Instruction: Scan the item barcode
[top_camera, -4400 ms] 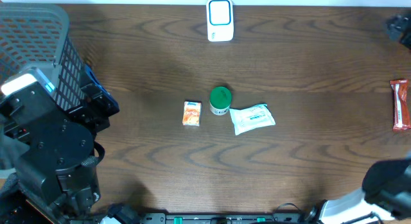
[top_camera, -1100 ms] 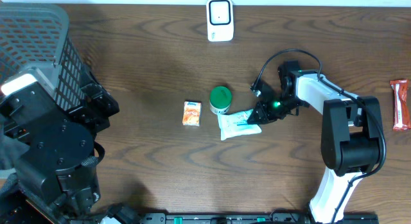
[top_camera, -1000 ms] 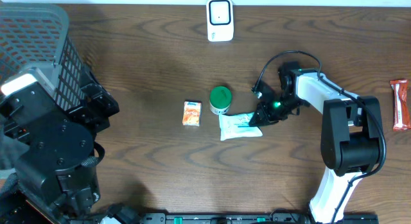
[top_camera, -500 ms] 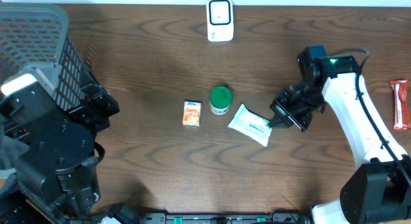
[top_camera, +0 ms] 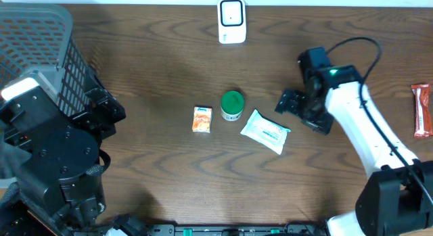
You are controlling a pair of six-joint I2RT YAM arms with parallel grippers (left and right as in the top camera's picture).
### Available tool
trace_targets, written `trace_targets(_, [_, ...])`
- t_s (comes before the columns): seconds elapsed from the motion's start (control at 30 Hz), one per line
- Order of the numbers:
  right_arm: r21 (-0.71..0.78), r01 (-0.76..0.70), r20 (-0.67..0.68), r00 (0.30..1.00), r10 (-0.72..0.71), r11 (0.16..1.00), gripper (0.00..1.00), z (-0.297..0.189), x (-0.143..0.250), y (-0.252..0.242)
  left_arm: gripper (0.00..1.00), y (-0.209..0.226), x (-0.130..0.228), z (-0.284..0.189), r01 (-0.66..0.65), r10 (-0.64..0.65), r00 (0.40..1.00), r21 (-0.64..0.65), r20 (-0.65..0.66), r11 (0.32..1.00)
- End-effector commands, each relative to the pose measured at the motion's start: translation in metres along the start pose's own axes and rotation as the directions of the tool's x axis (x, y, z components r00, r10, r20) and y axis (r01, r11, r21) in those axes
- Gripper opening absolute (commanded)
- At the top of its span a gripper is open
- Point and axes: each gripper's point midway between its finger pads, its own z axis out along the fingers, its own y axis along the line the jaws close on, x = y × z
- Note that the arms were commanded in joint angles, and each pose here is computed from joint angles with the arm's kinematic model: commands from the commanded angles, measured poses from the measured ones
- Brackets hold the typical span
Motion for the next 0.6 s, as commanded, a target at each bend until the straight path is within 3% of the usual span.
trace_targets(0.0, [0.003,0.110,-0.041,0.993,-0.109,0.994,0.99,0.021,0.015,-0.002,0.98,0.004,-0.002,0.001,0.000,0.000,1.000,-0.025,0.012,1.000])
trace_targets(0.1, [-0.156,0.094,-0.123,0.986,-0.114,0.983,0.99,0.037,0.036,0.019,0.98,0.004,-0.002,0.001,0.000,0.000,1.000,-0.025,0.012,1.000])
trace_targets(0.27, [-0.249,0.117,-0.145,0.977,-0.156,0.961,0.99,0.053,0.049,0.029,0.98,0.004,-0.002,0.001,0.000,0.000,1.000,-0.025,0.012,1.000])
trace_targets(0.37, [-0.286,0.253,-0.112,0.949,-0.294,0.924,0.99,0.060,0.053,0.029,0.98,0.004,-0.002,0.001,0.000,0.000,1.000,-0.025,0.012,1.000])
trace_targets(0.47, [-0.297,0.455,-0.038,0.873,-0.486,0.840,0.99,0.063,0.052,0.028,0.98,0.004,-0.002,0.001,0.000,0.000,1.000,-0.025,0.012,1.000])
trace_targets(0.57, [-0.224,0.579,0.032,0.808,-0.588,0.784,0.98,0.067,0.038,0.021,0.98,0.004,-0.002,0.001,0.000,0.000,1.000,-0.025,0.012,1.000])
